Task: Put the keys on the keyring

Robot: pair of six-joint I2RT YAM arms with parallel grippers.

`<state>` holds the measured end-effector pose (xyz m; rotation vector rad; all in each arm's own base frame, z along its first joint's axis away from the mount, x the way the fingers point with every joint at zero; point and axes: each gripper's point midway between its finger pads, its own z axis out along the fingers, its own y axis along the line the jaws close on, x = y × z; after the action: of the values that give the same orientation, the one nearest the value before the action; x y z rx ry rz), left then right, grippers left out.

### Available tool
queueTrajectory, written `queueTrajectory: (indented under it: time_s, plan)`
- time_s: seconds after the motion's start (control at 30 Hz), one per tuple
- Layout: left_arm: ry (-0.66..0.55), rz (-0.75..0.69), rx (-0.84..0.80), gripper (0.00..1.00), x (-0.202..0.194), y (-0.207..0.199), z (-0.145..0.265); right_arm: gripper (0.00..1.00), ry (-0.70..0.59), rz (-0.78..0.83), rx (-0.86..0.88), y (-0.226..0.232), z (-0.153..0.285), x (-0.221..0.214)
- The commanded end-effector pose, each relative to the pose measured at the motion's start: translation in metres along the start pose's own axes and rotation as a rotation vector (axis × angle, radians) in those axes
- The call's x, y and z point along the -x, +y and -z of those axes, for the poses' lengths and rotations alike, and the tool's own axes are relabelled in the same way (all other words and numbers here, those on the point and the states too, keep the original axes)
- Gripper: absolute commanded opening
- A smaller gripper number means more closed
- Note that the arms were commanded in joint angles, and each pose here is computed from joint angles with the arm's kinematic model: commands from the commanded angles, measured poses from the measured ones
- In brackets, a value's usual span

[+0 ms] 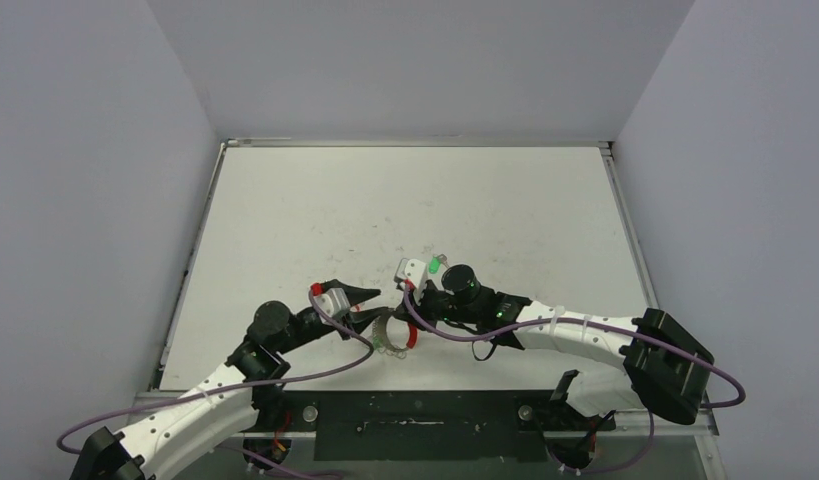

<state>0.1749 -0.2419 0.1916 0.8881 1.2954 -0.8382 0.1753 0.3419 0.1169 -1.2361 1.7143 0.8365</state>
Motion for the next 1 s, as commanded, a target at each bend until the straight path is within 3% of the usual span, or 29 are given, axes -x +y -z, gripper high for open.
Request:
queueTrajectory:
  time_s: [0.0,0.5,0.6,0.8,0.97]
  plan:
    - [-0.015,0.019,-0.002,0.34,0.001,-0.004,0.005,0.0,-0.072,0.03,-0.022,-0.002,0.003,0.026]
    - [0.098,-0.204,-0.102,0.32,-0.037,-0.008,-0.004,0.0,-0.068,0.032,-0.012,0.0,0.002,0.027]
    - [0.097,-0.226,-0.108,0.32,-0.04,-0.008,-0.01,0.0,-0.064,0.033,-0.01,0.001,0.002,0.026]
    - [0.081,-0.24,-0.114,0.21,-0.036,-0.008,-0.016,0.0,-0.062,0.034,-0.01,0.002,0.002,0.026]
    - [0.063,-0.242,-0.114,0.21,-0.031,-0.01,-0.016,0.0,-0.059,0.032,-0.008,0.002,0.002,0.025]
